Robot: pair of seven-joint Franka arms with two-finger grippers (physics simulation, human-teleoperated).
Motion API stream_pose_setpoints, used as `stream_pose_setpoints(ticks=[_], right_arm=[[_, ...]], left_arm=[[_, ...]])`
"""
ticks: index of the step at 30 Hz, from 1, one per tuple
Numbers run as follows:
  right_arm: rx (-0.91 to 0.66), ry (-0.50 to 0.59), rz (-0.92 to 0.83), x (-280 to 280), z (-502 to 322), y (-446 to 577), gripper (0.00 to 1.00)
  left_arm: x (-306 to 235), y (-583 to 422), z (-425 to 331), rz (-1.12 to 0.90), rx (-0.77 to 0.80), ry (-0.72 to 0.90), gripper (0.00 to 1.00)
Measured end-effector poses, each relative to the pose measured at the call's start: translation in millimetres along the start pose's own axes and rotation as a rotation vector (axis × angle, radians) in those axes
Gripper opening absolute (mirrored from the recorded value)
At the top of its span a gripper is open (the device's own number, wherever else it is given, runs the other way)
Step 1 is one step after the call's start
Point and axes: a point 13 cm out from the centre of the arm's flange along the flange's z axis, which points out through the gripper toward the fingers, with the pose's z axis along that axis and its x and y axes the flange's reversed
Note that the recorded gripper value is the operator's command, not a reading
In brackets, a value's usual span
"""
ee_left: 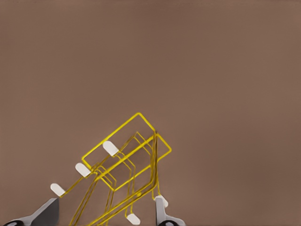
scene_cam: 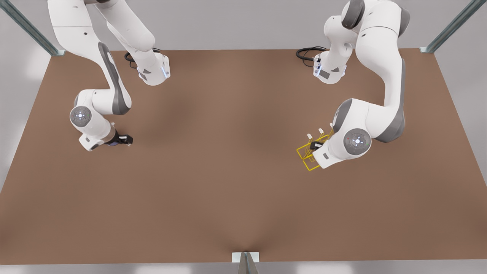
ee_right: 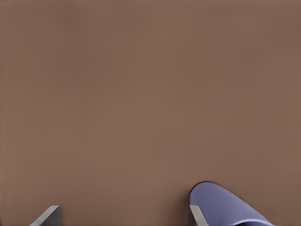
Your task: Place the cup on the cup holder
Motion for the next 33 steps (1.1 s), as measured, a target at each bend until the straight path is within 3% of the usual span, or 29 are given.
stream_pose_setpoints(ticks=[7,14,21,25,33], right_arm=[[-0.016,-0.039,-0.045,-4,6,21,1.00],[-0.013,0.008,-0.070,20,17,41,1.00],[0.024,0.079,-0.015,52,22,12,1.00],[0.038,0.099,0.009,67,27,-4,1.00],[0.033,0.101,0.036,73,35,-31,1.00]], left_arm=[[-55,2,14,-0.035,0.007,-0.107,1.00],[-115,1,34,-0.060,0.026,-0.255,1.00],[-121,-125,65,0.025,0.026,-0.282,1.00],[-121,-219,137,0.112,0.021,-0.274,1.00],[-127,-250,125,0.099,0.066,-0.346,1.00]])
